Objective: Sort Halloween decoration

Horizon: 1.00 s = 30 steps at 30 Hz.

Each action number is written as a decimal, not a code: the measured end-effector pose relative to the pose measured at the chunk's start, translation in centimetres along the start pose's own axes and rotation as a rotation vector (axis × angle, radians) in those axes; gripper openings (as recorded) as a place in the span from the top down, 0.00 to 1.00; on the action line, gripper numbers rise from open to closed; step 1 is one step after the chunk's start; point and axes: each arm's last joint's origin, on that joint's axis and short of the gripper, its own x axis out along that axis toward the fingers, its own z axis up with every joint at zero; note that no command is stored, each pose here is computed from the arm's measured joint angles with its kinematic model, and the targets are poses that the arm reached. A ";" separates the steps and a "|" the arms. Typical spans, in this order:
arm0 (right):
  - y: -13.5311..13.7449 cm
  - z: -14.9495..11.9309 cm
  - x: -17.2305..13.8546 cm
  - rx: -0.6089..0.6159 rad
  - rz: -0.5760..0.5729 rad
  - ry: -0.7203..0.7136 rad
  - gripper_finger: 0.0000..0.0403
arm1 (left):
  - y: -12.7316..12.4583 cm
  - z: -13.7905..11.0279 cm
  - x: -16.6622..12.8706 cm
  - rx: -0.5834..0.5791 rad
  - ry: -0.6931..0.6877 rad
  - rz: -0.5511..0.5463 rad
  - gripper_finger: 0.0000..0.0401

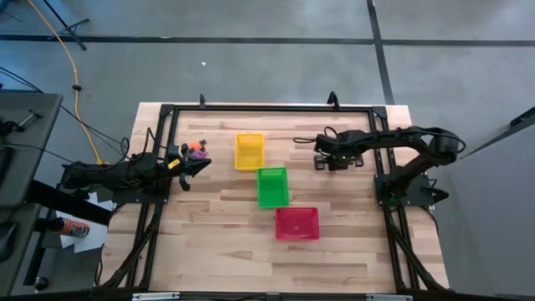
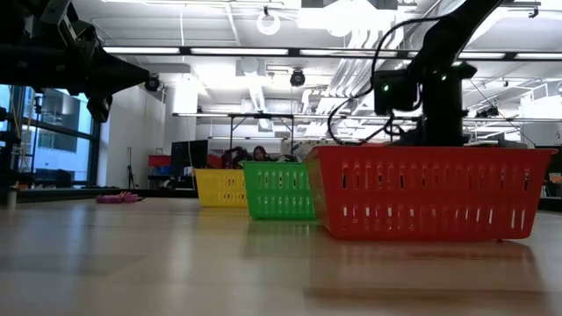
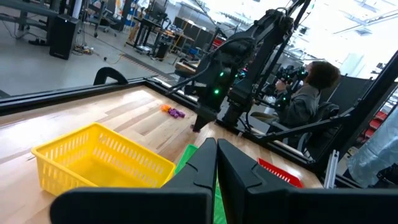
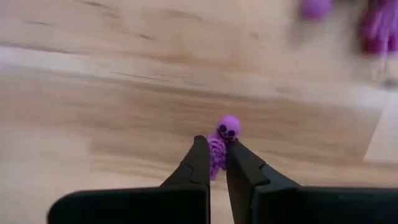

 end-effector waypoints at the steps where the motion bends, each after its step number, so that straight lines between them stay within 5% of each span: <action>1: 0.0 0.1 -0.6 -0.028 0.028 -0.028 0.98 | 0.0 0.0 0.0 0.000 0.001 0.000 0.99; 7: 0.1 0.3 -4.6 -0.309 0.240 -0.221 0.99 | 0.0 0.0 0.0 0.000 0.000 0.000 0.99; 16: 2.4 -0.6 -10.9 -0.878 0.717 -0.661 0.98 | 0.0 0.0 0.0 0.000 0.001 0.000 0.99; 23: 4.2 -1.7 -14.4 -1.036 1.101 -0.884 0.98 | 0.0 0.0 0.0 0.000 0.000 0.000 0.99; 30: 4.8 -3.2 -15.1 -1.172 1.156 -0.973 0.98 | 0.0 0.0 0.0 0.000 -0.004 0.009 0.99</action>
